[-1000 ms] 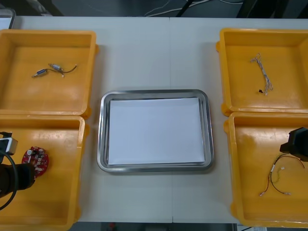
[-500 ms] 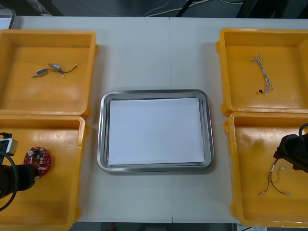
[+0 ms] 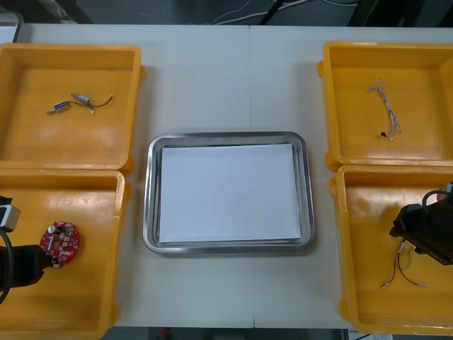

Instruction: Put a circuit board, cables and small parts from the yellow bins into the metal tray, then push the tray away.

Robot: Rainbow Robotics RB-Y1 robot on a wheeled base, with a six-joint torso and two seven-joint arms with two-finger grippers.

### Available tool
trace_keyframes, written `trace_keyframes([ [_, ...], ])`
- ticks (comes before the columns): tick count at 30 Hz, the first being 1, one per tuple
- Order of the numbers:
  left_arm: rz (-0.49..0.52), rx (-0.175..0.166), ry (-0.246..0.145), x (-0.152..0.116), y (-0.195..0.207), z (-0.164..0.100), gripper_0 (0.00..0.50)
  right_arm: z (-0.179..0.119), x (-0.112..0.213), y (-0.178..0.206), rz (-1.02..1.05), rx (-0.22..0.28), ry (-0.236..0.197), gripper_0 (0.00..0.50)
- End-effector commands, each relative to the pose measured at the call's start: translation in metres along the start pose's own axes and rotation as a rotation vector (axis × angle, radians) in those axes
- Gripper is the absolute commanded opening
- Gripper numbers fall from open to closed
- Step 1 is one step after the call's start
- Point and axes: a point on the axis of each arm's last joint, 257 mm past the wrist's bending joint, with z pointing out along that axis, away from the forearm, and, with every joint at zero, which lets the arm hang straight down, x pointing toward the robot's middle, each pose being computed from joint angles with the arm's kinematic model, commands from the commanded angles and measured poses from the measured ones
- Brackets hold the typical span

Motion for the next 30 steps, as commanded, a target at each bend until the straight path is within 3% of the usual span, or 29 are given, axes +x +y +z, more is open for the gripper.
trace_keyframes([
  [1,-0.054,-0.019,-0.007,-0.004,0.011,-0.02,0.5,0.011,0.002,0.012,-0.023,0.026,-0.034,0.5],
  [6,-0.043,-0.033,-0.018,-0.017,0.019,-0.029,0.5,0.016,0.003,0.008,-0.043,0.064,-0.055,0.5],
  [16,-0.018,-0.054,-0.05,-0.041,0.024,-0.03,0.5,0.02,0.013,0.016,-0.04,0.038,-0.027,0.5],
  [25,0.142,-0.071,-0.067,-0.055,0.024,-0.031,0.5,0.024,0.016,0.022,-0.03,0.013,-0.029,0.5],
  [26,0.154,-0.071,-0.062,-0.055,0.025,-0.03,0.5,0.024,0.016,0.023,-0.03,0.009,-0.03,0.478],
  [27,0.172,-0.07,-0.063,-0.056,0.025,-0.03,0.5,0.024,0.016,0.023,-0.029,0.009,-0.03,0.41],
  [29,0.22,-0.072,-0.063,-0.06,0.028,-0.028,0.5,0.024,0.016,0.022,-0.028,0.01,-0.029,0.231],
  [30,0.267,-0.076,-0.063,-0.062,0.031,-0.026,0.5,0.024,0.016,0.022,-0.028,0.011,-0.03,0.09],
])
